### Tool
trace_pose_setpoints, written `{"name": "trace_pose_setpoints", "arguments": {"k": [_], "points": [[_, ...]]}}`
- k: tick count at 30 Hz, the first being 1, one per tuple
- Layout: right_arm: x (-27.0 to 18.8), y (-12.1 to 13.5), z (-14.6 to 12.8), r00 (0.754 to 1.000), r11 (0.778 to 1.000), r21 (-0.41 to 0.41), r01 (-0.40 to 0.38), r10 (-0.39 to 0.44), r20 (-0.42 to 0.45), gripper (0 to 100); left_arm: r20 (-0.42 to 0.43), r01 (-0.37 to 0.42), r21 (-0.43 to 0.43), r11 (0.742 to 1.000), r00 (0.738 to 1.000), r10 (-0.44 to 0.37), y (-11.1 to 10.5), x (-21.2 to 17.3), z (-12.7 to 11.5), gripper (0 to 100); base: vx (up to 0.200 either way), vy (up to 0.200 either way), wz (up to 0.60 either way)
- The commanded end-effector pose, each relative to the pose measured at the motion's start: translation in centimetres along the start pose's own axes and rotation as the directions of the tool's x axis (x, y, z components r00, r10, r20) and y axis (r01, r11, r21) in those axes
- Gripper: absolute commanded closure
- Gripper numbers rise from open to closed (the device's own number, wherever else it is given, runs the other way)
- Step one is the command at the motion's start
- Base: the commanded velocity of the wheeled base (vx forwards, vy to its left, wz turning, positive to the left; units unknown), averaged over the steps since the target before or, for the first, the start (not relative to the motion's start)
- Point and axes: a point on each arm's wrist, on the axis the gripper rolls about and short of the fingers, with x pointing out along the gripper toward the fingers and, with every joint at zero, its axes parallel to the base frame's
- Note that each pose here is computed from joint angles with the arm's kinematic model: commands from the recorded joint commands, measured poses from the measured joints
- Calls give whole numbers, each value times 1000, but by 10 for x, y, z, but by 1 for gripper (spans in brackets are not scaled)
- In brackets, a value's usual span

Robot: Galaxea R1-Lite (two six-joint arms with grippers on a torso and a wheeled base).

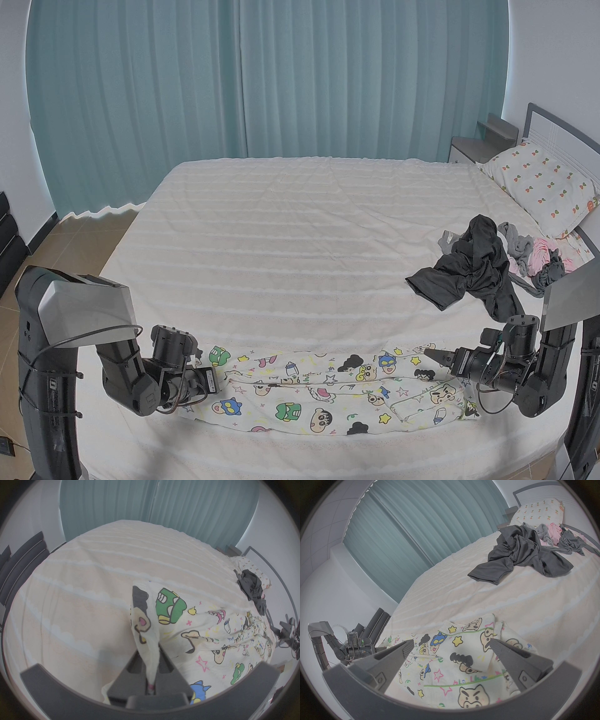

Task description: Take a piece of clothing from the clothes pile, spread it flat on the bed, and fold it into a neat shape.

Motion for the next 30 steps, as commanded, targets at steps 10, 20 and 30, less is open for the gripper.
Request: {"name": "trace_pose_setpoints", "arguments": {"k": [10,20,30], "points": [[-3,-3,10,999,1000,7,-1,1,46,0,83,-71,-125,990,993,81,47,-26,30,100,0,0,0],[-2,-4,9,999,1000,9,0,0,40,0,133,-105,-235,966,981,139,129,-67,64,100,0,0,0],[0,-5,7,999,1000,10,2,-2,36,0,195,-193,-316,929,945,263,200,-107,98,100,0,0,0]]}}
